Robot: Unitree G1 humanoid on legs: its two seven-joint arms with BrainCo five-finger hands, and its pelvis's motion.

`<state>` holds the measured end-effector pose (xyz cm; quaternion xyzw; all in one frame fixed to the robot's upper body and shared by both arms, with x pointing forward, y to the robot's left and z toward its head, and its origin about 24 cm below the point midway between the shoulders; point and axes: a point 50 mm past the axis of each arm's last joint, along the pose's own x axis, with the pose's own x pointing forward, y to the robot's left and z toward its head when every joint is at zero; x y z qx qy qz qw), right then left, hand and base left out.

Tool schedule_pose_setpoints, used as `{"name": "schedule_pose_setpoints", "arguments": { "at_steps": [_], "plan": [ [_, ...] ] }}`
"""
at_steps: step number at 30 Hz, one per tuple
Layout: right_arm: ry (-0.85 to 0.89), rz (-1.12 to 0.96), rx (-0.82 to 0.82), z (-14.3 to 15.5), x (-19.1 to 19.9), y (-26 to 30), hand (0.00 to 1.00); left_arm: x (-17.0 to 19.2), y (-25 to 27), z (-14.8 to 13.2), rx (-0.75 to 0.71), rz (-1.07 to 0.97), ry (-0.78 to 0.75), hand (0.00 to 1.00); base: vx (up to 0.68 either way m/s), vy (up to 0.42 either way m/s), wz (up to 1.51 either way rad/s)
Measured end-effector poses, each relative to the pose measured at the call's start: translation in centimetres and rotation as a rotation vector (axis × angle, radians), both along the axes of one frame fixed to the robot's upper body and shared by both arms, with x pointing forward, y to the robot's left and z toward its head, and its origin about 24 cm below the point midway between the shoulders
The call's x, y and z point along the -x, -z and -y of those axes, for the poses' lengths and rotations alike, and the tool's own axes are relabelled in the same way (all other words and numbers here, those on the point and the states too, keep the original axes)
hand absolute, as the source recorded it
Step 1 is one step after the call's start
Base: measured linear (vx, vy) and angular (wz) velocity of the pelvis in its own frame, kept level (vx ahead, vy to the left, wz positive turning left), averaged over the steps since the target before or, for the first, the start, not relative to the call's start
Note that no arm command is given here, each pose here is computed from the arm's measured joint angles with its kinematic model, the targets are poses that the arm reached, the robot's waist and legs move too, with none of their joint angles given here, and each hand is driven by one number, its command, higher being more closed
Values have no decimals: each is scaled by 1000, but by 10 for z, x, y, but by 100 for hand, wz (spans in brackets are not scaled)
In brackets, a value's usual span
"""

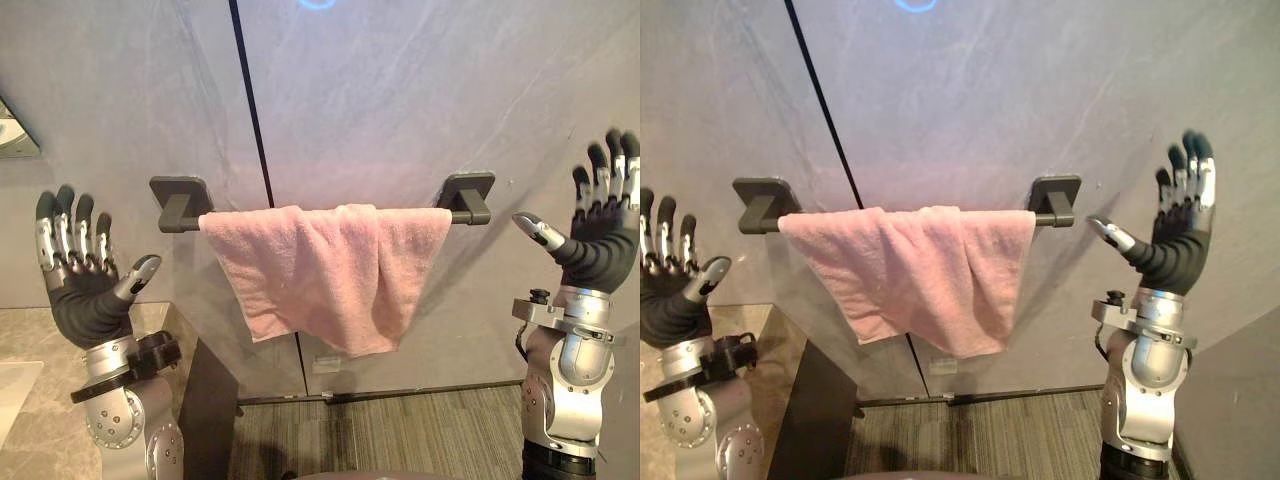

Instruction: Organize washtable

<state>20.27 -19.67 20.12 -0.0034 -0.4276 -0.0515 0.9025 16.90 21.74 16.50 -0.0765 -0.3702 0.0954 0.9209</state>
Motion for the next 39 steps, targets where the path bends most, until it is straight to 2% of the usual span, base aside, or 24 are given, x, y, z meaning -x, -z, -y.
{"name": "schedule_pose_setpoints", "arguments": {
  "at_steps": [1, 7, 10, 11, 14, 17, 29, 39],
  "plan": [
    [-36, 18, 11, -5, 0, -3, 0, 0, -2, 4, -10, 12, 31, 0, 0, 0, 0],
    [-440, 92, 68, -48, 3, -13, 0, -7, -5, 55, -45, 46, 485, 0, -41, -13, -1],
    [-574, 80, 85, -57, 4, -11, 0, -6, -1, 69, -50, 32, 645, 0, -48, -10, -8],
    [-654, 63, 97, -64, 5, -9, 0, -7, 3, 79, -64, 10, 751, 0, -36, -8, -7],
    [-813, 11, 157, -78, 8, -2, 0, -10, 16, 95, -120, -73, 923, 0, -33, -8, -7],
    [-938, -91, 249, -88, 9, 11, 0, -14, 36, 105, -203, -193, 1032, 0, -20, -8, -3],
    [-1110, -447, 377, -101, 6, 71, 0, -14, 76, 103, -323, -456, 1120, 0, -11, -6, -1],
    [-1009, -582, 412, -104, -4, 109, 0, -26, 108, 100, -317, -588, 992, 0, 0, 0, 0]
  ]
}}
